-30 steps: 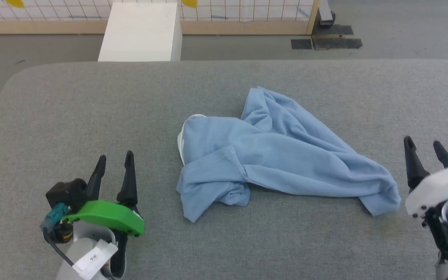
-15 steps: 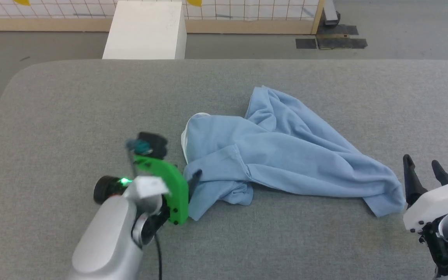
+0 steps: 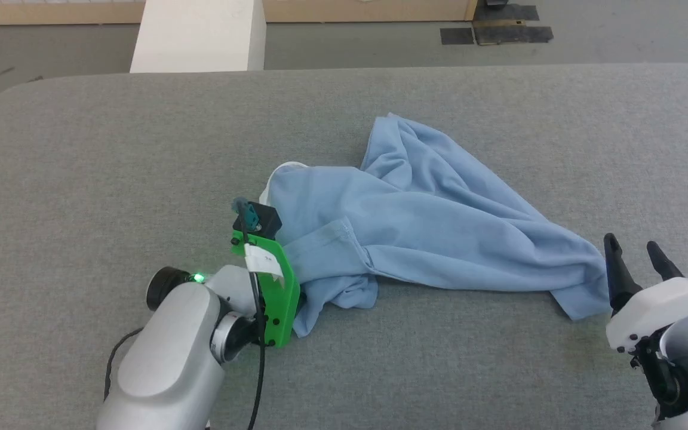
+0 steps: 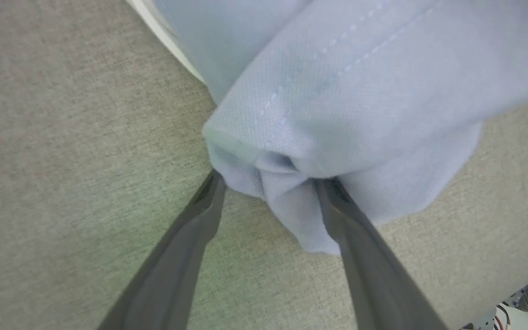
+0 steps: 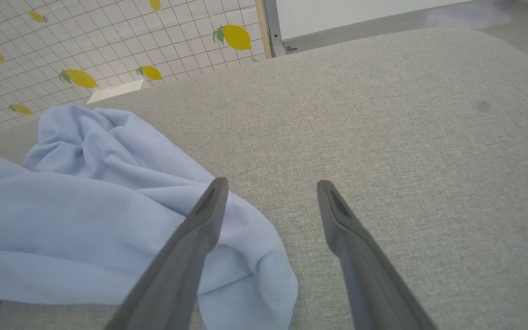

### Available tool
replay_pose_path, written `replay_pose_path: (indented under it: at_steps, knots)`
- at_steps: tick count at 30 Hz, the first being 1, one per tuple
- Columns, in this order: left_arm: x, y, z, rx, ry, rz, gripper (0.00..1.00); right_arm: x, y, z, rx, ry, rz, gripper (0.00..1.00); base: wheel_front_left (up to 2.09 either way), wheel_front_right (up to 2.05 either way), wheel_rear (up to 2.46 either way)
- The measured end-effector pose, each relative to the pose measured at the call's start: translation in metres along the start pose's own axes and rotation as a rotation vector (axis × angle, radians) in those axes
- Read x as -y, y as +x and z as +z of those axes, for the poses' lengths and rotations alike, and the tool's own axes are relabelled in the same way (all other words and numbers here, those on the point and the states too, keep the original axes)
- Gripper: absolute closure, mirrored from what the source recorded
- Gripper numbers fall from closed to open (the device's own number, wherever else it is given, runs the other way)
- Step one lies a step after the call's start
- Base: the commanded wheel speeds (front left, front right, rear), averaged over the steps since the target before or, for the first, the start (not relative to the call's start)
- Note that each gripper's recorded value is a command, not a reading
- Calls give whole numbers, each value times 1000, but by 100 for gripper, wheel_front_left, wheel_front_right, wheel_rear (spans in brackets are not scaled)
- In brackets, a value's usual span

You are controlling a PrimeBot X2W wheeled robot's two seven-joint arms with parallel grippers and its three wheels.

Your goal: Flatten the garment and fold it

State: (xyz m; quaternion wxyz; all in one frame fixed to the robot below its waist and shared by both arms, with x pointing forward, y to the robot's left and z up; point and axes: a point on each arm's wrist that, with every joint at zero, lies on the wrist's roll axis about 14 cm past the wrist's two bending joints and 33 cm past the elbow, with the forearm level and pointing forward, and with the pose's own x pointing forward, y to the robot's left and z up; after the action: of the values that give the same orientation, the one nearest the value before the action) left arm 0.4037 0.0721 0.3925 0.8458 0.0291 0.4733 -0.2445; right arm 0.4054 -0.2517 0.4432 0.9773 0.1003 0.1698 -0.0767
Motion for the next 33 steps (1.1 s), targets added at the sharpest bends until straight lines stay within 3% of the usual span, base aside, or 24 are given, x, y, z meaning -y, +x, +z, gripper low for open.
replay_pose_path:
  at_steps: [1,2,3,13,17,22,28,33]
  knots:
    - [2,1,0,-2,-1,-10,54,1,0,-1,-3,1,-2,0,0,0,0]
    - [4,3,0,1,-1,-18,82,2,0,-2,-5,1,-5,0,0,0,0]
    - [6,3,1,5,-5,-30,100,2,0,-2,-6,2,-6,0,0,0,0]
    - [5,-8,19,133,-65,-66,100,-5,0,1,5,4,13,0,0,0,0]
    - [-18,-34,51,310,-147,-33,100,-11,0,3,12,3,30,0,0,0,0]
    - [-64,-75,67,484,-245,97,100,-21,2,6,19,-5,55,0,0,0,0]
    - [-120,-95,10,501,-484,266,100,-33,5,3,6,-13,87,0,0,0,0]
    - [-118,-72,-60,357,-670,278,100,-35,8,-3,-11,-17,94,0,0,0,0]
